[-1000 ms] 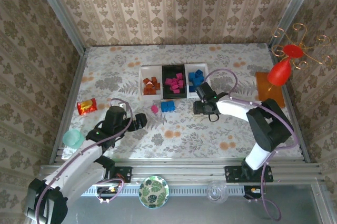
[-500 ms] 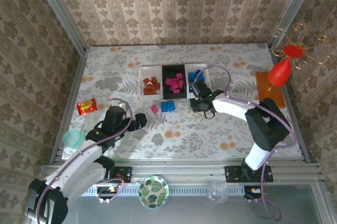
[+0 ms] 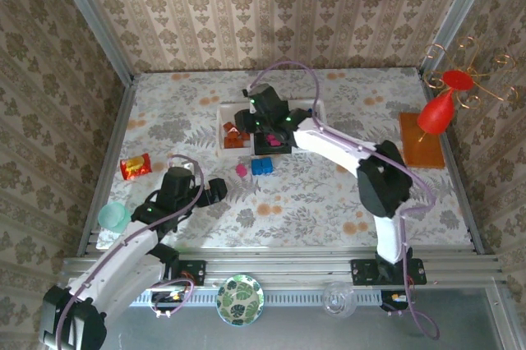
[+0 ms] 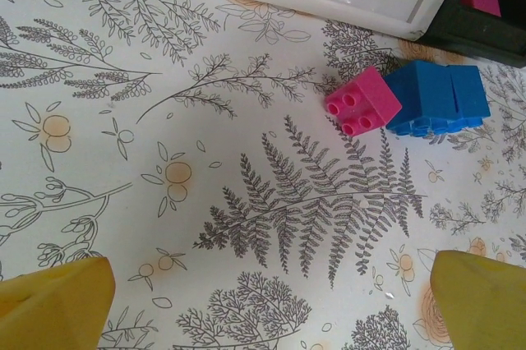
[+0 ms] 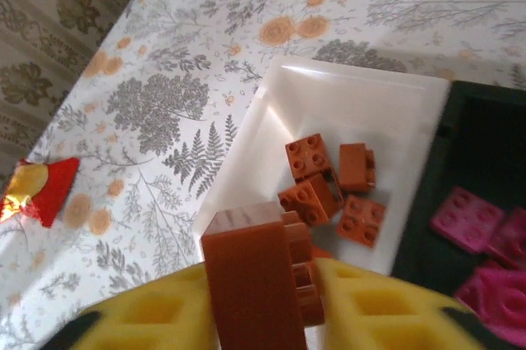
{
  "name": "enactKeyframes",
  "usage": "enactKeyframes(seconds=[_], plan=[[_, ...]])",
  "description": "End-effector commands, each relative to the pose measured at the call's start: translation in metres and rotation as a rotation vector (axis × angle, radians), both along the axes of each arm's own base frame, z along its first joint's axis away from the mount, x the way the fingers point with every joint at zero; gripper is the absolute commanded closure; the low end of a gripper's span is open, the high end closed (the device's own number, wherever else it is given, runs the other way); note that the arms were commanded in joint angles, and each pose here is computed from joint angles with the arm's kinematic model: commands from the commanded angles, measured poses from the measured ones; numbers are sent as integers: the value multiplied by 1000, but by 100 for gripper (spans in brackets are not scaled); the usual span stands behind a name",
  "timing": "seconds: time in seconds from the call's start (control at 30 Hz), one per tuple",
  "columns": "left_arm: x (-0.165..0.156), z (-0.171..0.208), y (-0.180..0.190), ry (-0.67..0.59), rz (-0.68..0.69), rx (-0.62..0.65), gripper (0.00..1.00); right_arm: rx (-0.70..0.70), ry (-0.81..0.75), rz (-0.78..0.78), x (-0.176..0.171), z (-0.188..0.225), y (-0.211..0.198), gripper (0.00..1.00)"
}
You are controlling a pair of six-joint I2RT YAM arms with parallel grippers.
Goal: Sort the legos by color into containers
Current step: Place the lego in the container, then pick up the lego from the center of the table.
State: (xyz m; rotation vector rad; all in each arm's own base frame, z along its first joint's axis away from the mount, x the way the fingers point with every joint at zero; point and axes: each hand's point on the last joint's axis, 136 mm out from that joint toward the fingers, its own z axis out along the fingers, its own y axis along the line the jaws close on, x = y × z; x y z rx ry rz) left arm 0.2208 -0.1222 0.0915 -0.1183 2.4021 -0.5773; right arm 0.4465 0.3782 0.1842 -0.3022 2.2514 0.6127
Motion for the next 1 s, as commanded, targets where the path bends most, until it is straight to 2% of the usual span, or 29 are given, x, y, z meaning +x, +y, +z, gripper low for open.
enactKeyframes(seconds=[0.0,0.03,0.1,0.17,0.27,0.4,0.57,0.97], plan=[[3,14,2,-21,5,8,0,2,44,-5,10,-10,10,41],[4,14,1,-21,2,7,0,-2,44,-10,10,-10,10,36],[7,15,-3,-23,-15,1,3,2,36,-16,6,-6,4,31],[11,15,-8,-19,-28,-4,9,9,26,-23,-4,-4,-6,31],[19,16,-11,-8,-22,-2,13,6,12,-14,-27,-3,-22,37],[25,31,-10,-51,-7,-2,9,-78,70,85,-65,-27,-24,37],[18,45,5,-95,28,35,1,-224,94,223,-105,-66,-1,37],[-1,51,18,-111,40,40,0,-407,130,279,-99,-129,24,46]])
